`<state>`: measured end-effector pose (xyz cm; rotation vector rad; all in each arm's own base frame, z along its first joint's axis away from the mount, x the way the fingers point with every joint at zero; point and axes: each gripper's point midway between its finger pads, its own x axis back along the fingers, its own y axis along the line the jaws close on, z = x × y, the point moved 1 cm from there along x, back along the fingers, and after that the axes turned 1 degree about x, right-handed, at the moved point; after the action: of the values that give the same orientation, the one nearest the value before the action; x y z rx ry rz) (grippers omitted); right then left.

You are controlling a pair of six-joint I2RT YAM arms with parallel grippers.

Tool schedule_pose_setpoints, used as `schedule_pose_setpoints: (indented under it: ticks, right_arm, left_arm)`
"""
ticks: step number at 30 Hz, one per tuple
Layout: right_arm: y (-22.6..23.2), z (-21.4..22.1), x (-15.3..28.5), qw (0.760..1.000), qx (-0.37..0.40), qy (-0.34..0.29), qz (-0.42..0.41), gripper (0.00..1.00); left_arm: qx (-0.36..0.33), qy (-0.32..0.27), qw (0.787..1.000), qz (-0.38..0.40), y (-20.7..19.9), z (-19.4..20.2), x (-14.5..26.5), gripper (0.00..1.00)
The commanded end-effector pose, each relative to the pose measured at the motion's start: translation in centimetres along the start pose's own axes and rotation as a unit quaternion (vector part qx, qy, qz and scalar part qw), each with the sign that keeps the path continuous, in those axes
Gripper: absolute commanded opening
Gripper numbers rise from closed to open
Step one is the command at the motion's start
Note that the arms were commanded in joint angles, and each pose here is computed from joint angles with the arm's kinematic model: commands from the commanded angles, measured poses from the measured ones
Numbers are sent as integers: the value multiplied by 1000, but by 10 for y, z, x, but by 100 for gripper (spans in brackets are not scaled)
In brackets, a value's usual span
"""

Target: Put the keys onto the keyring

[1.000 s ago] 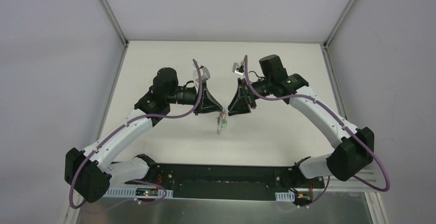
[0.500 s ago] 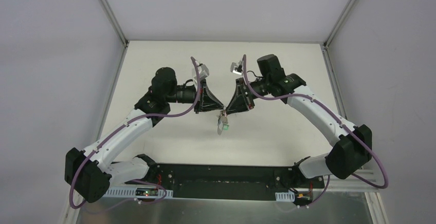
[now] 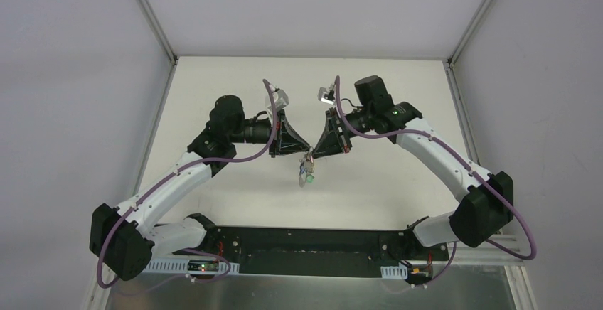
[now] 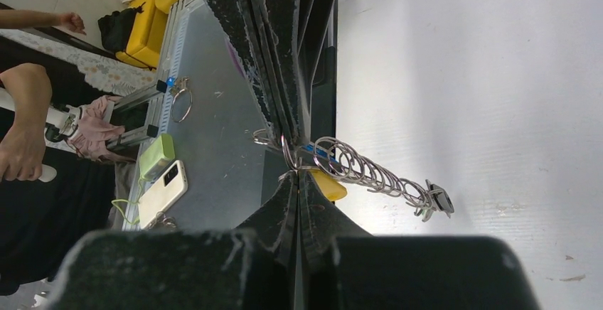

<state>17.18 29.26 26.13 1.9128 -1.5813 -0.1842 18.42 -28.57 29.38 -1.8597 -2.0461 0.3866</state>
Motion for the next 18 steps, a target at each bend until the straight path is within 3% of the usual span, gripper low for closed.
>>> schedule_pose_setpoints:
  ticks: [1, 18]
  right_arm:
    - [5, -2, -5, 1000, 14, -3, -22, 0]
    - [2, 0, -11, 1000, 3, 4, -27, 0]
  left_arm:
    - [-24, -36, 999, 29, -15, -19, 0, 0]
    - [-21, -51, 997, 56, -24, -22, -1, 0]
